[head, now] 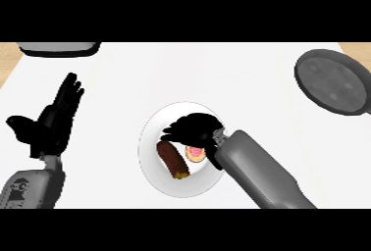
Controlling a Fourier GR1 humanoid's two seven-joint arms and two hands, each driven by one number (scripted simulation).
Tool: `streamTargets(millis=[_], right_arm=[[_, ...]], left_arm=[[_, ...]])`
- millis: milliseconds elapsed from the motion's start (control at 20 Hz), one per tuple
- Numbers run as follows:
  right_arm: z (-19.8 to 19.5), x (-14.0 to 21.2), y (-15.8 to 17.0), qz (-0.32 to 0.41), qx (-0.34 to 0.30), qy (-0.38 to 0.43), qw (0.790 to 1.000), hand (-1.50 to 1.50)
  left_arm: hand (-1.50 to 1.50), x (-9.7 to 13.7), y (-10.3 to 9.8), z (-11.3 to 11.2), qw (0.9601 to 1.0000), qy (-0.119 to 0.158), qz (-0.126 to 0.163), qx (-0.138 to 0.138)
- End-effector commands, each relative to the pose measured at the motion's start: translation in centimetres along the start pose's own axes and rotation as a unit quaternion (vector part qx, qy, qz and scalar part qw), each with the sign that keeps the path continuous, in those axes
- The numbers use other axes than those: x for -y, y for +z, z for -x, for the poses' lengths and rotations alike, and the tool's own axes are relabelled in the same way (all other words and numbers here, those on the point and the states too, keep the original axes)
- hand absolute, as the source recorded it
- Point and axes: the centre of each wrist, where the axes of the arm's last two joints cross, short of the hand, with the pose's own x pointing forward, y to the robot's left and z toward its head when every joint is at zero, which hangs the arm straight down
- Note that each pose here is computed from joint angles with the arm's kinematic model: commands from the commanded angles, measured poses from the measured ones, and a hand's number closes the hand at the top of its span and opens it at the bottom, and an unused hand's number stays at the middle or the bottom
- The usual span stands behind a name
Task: Pick the cupcake from the plate and place it in the pan
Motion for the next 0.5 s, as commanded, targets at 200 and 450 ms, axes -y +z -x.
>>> streamTargets(millis=[200, 450], right_arm=[[-1.3, -2.4, -2.3, -0.032, 0.066, 0.001, 0.997, 1.50], [0.9, -2.3, -0.1, -0.017, 0.069, 0.034, 0.997, 1.50]], left_arm=[[0.00, 0.3, -1.0, -0.1, 1.0000, 0.004, 0.005, 0.001], [0.00, 1.1, 0.3, -1.0, 0.9999, -0.006, -0.009, -0.004]])
